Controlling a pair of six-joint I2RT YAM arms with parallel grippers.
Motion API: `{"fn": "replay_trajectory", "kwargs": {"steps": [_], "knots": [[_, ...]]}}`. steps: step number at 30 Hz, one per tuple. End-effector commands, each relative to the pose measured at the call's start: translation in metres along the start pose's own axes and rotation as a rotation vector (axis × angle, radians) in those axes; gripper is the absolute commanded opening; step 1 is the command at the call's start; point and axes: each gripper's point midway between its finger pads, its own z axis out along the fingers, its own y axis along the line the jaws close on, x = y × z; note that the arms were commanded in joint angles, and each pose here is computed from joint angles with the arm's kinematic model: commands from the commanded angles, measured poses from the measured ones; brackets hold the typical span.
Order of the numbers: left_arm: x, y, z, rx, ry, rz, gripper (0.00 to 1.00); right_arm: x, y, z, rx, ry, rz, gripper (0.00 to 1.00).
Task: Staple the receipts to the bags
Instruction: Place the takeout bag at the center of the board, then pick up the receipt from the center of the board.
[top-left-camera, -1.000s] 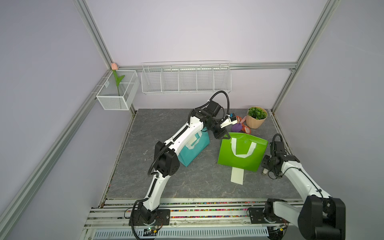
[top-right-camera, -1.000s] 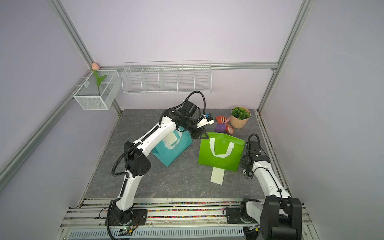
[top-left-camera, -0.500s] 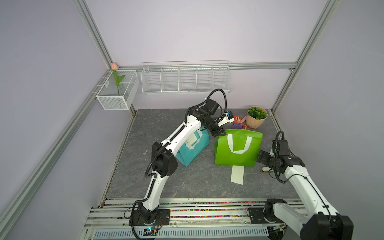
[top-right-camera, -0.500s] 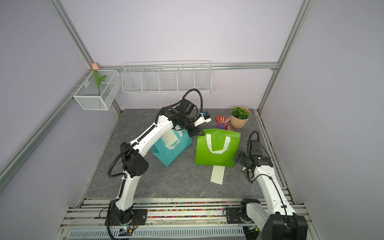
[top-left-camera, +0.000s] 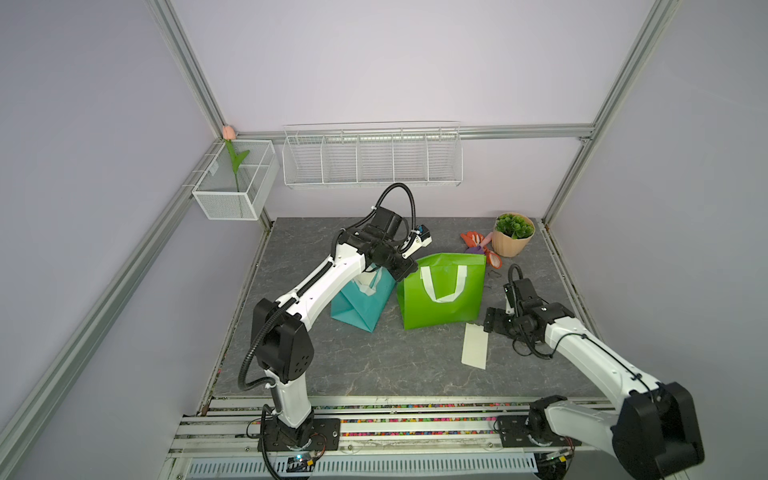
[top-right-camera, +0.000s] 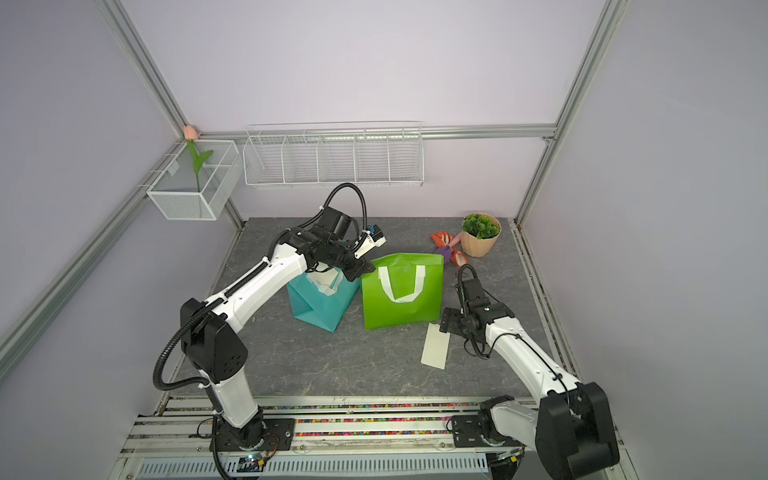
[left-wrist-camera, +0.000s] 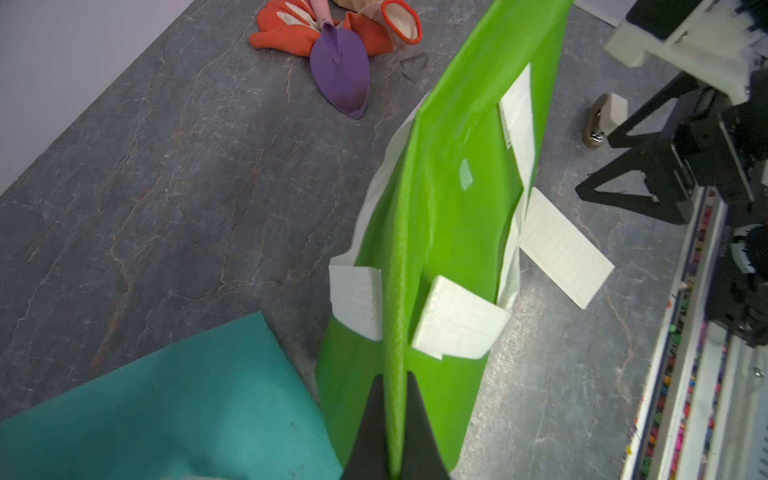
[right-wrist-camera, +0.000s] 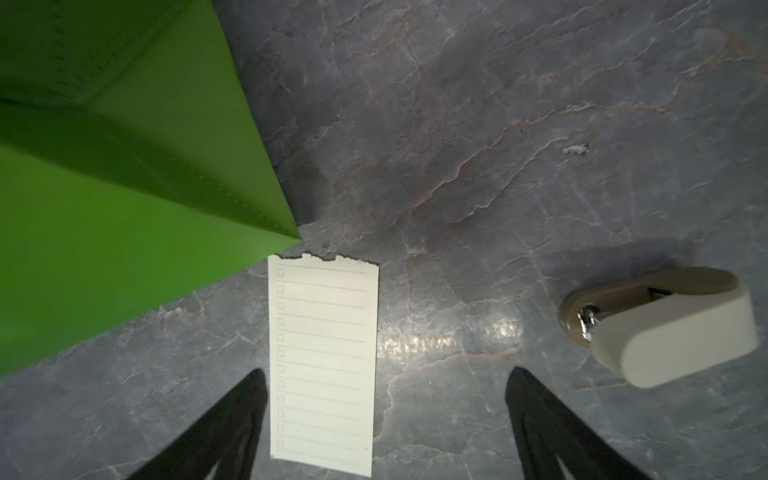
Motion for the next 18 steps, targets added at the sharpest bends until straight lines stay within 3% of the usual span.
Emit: {"fn": "replay_trajectory", "kwargs": {"steps": [1,4,9,14,18], "knots": [[-0.009,0.023,0.006,-0.111,-0.04,-0.031,0.0,0.007,-0.004,0.017,0.057,0.033,0.005,0.8],[-0.003,0.029,0.016,-0.125,-0.01,-0.029,0.0,0.015,-0.004,0.031,0.096,0.065,-0.007,0.67],[0.002,0.034,0.02,-0.141,0.018,-0.023,0.0,0.022,0.006,0.046,0.103,0.083,-0.024,0.67],[-0.006,0.036,0.012,-0.164,-0.005,-0.048,0.21,0.026,0.013,0.054,0.149,0.082,-0.064,0.67],[-0.009,0.035,0.003,-0.174,-0.02,-0.034,0.45,0.028,0.014,0.062,0.169,0.09,-0.077,0.61]]}}
